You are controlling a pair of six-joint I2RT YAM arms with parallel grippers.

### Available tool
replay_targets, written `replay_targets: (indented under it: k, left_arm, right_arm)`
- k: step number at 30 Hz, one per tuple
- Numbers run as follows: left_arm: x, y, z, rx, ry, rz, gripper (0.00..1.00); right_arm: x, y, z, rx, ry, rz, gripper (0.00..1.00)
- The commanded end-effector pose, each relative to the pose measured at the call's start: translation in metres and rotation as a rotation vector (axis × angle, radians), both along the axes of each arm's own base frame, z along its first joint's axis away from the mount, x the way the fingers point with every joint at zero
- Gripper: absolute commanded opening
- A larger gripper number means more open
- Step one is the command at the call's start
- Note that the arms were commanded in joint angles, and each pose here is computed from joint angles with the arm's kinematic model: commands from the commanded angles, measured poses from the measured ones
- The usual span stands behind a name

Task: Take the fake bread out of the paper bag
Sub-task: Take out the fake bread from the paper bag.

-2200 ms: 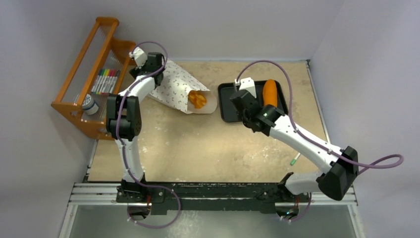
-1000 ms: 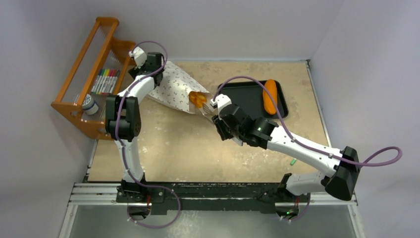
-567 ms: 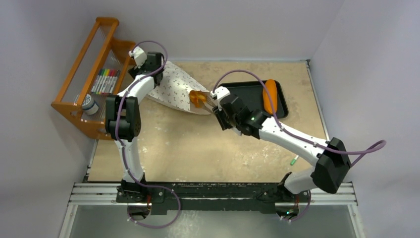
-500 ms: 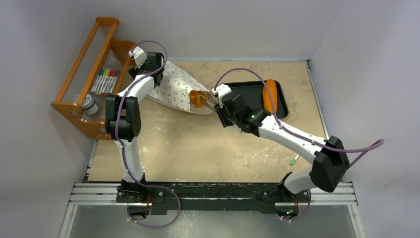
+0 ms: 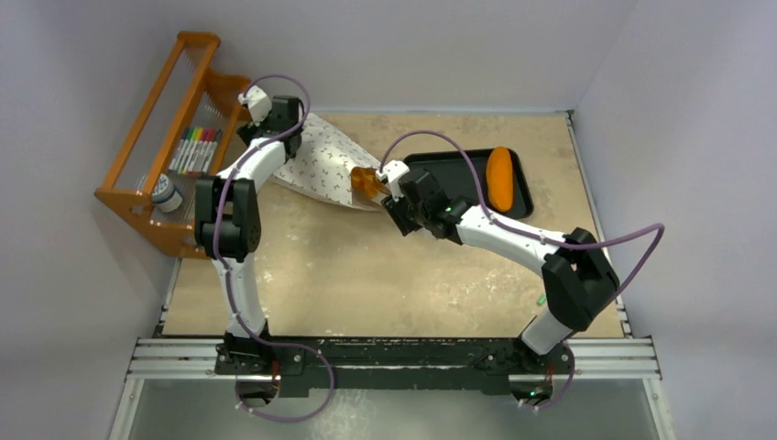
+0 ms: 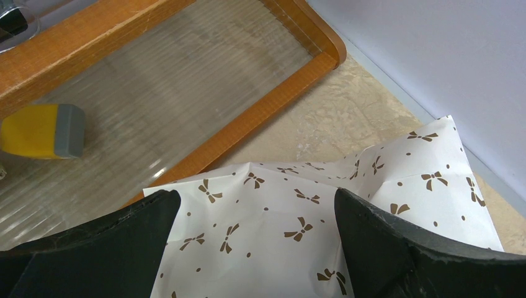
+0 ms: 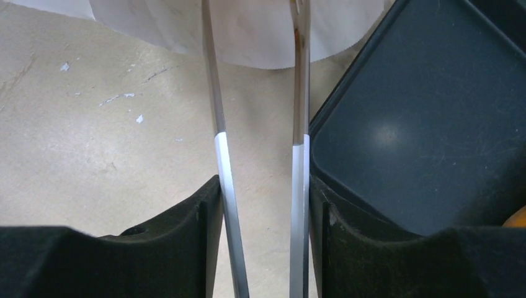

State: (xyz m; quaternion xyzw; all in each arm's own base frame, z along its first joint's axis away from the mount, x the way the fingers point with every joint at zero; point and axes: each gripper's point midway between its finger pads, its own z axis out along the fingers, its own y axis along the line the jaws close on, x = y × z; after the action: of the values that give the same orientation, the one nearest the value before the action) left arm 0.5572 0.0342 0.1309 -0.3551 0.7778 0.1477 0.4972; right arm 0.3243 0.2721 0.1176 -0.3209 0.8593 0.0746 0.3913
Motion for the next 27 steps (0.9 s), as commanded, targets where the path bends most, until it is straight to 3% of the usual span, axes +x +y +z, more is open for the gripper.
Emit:
replay_targets:
  k: [1, 14, 20, 24, 26, 27]
  left_arm:
    - [-0.021, 0.013, -0.020, 0.075, 0.149, 0.002, 1.00]
    - [-0.023, 0.014, -0.019, 0.072, 0.147, 0.004, 1.00]
    - [-0.023, 0.014, -0.019, 0.072, 0.148, 0.004, 1.00]
    - [-0.024, 0.015, -0.020, 0.073, 0.148, 0.007, 1.00]
    - [-0.024, 0.015, -0.019, 0.075, 0.147, 0.009, 1.00]
    - [-0.025, 0.016, -0.019, 0.076, 0.147, 0.011, 1.00]
  right_arm:
    - [0.029, 0.022, 0.036, 0.073, -0.126, 0.028, 0.52]
    - [0.061, 0.028, 0.012, -0.037, -0.143, 0.013, 0.61]
    - [0.067, 0.028, -0.007, -0.087, -0.114, 0.005, 0.58]
    - [0.071, 0.029, -0.011, -0.106, -0.104, -0.008, 0.42]
    - [0.072, 0.028, -0.013, -0.125, -0.092, -0.015, 0.26]
    - [0.072, 0.027, -0.014, -0.133, -0.085, -0.017, 0.09]
